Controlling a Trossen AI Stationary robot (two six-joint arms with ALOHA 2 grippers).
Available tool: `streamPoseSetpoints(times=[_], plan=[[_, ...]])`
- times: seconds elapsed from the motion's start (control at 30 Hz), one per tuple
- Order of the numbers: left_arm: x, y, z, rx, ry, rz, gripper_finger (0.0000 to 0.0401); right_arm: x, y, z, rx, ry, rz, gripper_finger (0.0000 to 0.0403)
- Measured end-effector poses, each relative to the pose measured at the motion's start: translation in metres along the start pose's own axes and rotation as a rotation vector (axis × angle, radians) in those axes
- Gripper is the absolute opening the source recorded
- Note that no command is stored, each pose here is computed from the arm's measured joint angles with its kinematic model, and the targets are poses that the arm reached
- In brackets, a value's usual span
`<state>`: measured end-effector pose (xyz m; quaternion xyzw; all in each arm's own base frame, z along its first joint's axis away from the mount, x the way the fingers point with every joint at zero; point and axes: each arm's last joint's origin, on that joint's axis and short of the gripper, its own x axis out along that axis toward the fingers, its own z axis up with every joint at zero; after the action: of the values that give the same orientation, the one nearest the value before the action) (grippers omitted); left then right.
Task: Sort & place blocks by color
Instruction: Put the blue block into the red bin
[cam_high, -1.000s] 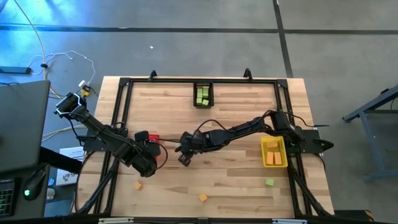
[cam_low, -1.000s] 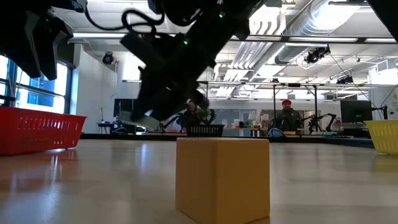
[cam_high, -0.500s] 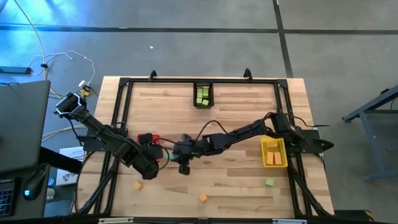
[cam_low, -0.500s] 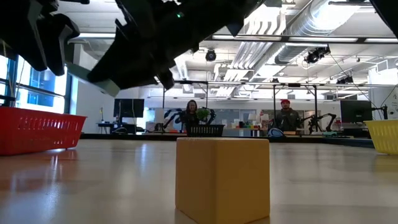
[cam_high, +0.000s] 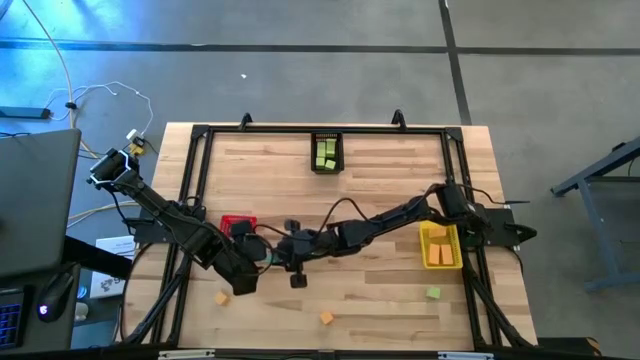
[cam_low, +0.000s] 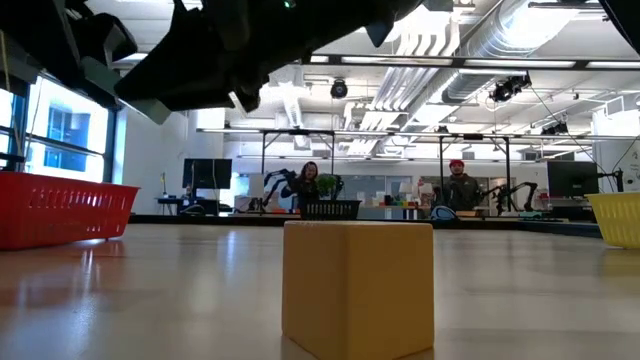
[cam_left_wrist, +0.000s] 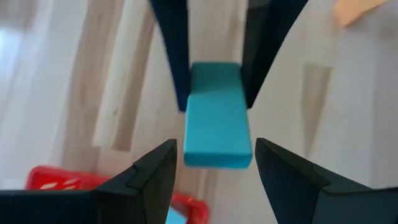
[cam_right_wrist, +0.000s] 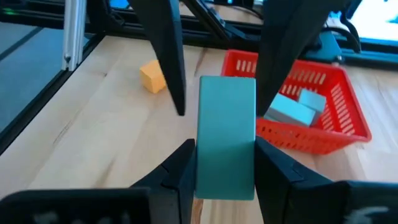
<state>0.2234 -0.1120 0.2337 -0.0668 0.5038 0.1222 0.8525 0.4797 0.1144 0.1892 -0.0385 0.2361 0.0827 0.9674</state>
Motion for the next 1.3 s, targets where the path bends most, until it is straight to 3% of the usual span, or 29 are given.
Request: streamPoseSetpoints(times=[0.4,0.77,1.3], plan=[[0.000,-0.005,0.004,0.016,-0.026,-0.071,0.0193,-0.001,0.012,0.003,-0.077,-0.029,0.021,0.0105],[0.000,-0.005,0.004,0.048,-0.028,-0.065,0.0103,-0.001,0.012,0.003,-0.046,-0.026,0.019,0.0111],[0.000,-0.005,0.004,0.109,-0.028,-0.063,0.0107,-0.002,0.011,0.001,-0.006,-0.004,0.015,0.0157]])
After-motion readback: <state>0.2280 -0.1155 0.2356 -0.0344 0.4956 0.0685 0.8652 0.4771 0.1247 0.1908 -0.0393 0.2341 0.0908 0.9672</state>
